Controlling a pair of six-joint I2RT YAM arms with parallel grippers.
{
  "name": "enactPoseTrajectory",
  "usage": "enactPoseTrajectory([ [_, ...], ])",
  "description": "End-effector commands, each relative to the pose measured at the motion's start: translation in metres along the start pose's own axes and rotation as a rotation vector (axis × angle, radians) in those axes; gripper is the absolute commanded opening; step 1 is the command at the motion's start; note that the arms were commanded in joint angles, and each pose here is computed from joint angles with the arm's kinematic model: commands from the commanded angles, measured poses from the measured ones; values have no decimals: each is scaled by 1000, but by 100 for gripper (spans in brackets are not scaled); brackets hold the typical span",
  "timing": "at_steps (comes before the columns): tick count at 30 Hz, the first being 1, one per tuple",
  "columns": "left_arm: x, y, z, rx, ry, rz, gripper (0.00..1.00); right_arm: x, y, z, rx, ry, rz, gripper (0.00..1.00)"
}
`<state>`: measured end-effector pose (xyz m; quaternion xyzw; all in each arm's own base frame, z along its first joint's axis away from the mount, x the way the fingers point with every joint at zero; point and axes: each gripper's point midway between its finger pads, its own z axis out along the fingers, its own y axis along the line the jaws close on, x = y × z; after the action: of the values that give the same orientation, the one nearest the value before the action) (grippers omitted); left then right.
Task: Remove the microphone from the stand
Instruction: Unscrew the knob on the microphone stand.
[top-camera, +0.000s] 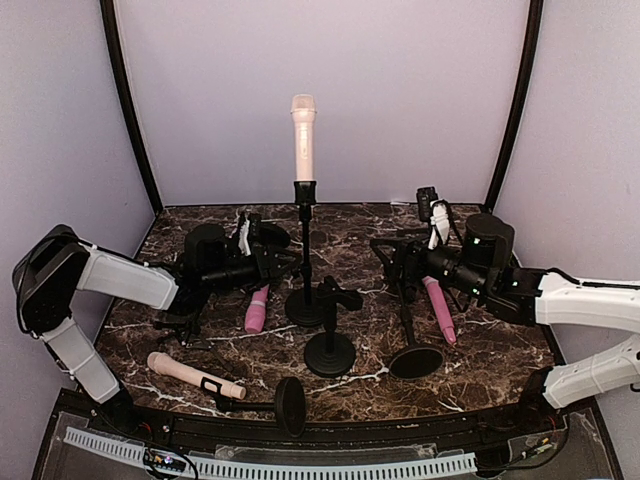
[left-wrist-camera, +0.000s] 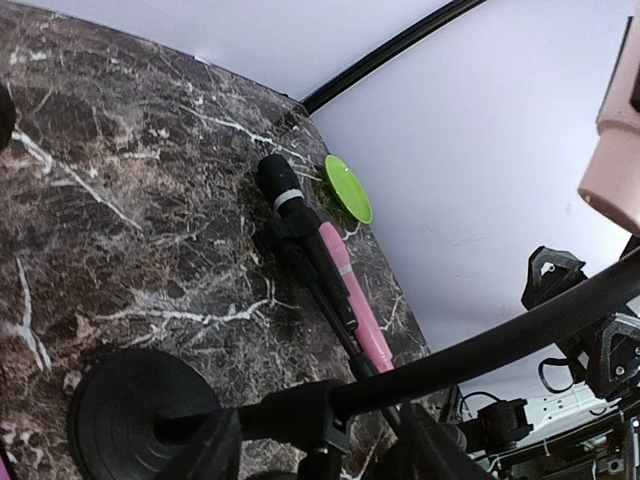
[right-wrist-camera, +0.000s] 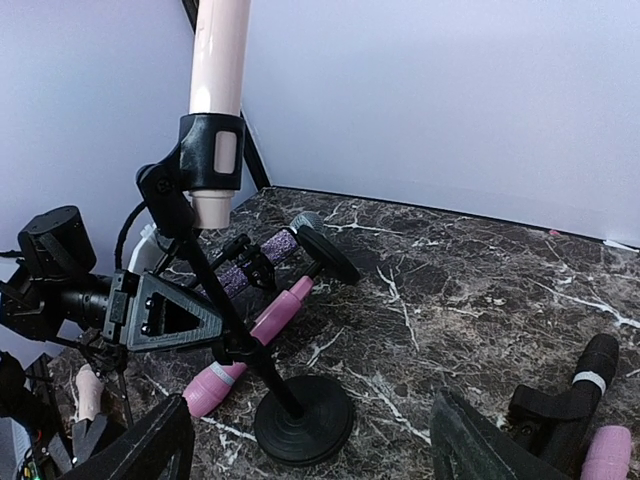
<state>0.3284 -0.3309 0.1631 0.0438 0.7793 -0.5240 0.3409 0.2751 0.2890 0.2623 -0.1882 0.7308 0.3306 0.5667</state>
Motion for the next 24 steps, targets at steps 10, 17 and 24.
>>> enactPoseTrajectory([
  [10, -21, -22, -18, 1, -68, 130, 52, -8, -2, -4, 10, -36, 11, 82],
  [17, -14, -9, -11, -22, -44, 85, 49, -8, -3, -4, 15, -32, 8, 82],
  [24, 3, -1, -9, -11, -2, 31, 44, -6, -3, -4, 17, -29, 11, 83],
])
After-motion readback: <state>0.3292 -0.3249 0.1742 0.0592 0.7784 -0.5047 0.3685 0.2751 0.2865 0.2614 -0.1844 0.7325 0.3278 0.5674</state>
